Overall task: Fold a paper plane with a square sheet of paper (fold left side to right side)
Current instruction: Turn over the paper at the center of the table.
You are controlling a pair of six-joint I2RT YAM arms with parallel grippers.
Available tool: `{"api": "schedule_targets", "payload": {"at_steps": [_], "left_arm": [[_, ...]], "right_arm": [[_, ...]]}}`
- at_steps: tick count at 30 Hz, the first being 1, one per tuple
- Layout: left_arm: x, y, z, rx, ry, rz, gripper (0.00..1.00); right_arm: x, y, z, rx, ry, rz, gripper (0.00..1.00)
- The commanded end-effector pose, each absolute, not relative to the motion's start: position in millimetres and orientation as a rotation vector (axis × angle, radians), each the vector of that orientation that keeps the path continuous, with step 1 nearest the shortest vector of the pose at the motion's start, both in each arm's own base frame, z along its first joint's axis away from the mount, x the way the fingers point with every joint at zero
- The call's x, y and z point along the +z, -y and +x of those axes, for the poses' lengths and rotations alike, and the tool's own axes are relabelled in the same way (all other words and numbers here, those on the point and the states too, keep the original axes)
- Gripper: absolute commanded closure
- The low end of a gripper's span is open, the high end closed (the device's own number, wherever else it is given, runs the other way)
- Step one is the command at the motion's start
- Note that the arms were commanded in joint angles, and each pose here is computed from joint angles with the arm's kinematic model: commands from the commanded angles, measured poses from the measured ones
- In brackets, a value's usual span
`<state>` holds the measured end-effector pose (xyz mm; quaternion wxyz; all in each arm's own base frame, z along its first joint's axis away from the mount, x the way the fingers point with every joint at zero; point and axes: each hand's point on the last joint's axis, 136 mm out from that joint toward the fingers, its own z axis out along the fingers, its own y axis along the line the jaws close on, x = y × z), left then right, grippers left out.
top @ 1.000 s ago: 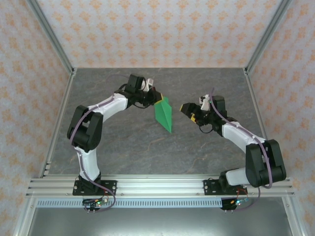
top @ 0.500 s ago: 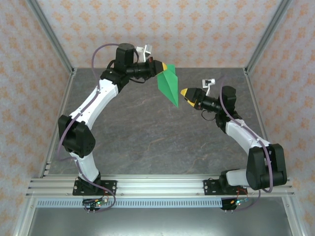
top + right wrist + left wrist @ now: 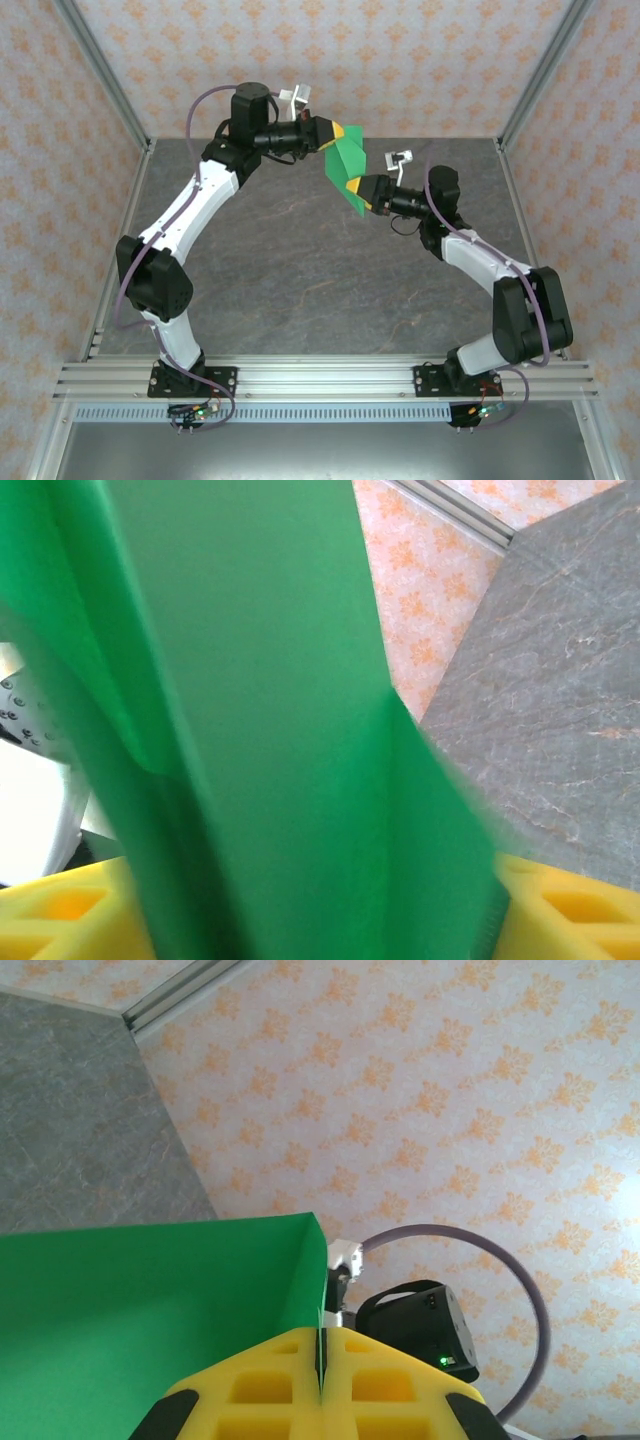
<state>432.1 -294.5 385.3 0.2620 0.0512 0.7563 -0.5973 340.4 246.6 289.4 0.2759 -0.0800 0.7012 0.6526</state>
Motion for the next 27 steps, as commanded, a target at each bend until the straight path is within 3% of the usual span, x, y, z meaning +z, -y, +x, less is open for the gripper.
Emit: {"api": "schedule_targets", "payload": {"at_steps": [1,8,14,16,22,27], "left_arm": [[396.3,296.7,418.8,-1.652,-2.017,0.185,1.00],[378.4,296.1,422.4,-1.623,-2.073,0.166,1.00],[365.3,289.7,422.7,-1.549,-2.124,0.171,0.88],[359.0,285.9,422.9,-1.518,-2.148,0.165,0.82],[338.7,246.4,425.2,-1.262,-2.228,0.087,0.48],[331.1,188.0,415.0,-0.876,-2.225,-0.018,0.32]], "right_arm": [[317.9,-248.7,332.4,1.740,-1.781,-0.347,0.36],[304.9,-246.3,324.9,1.673,-1.845,-0.377,0.59],[291.1,-244.1,322.1,1.604,-1.920,-0.384,0.71],[285.4,-244.0,321.8,1.583,-1.950,-0.385,0.75],[263.0,-234.4,321.8,1.392,-2.090,-0.391,0.79],[238.7,-208.5,321.1,0.953,-2.327,-0.355,0.84]]}}
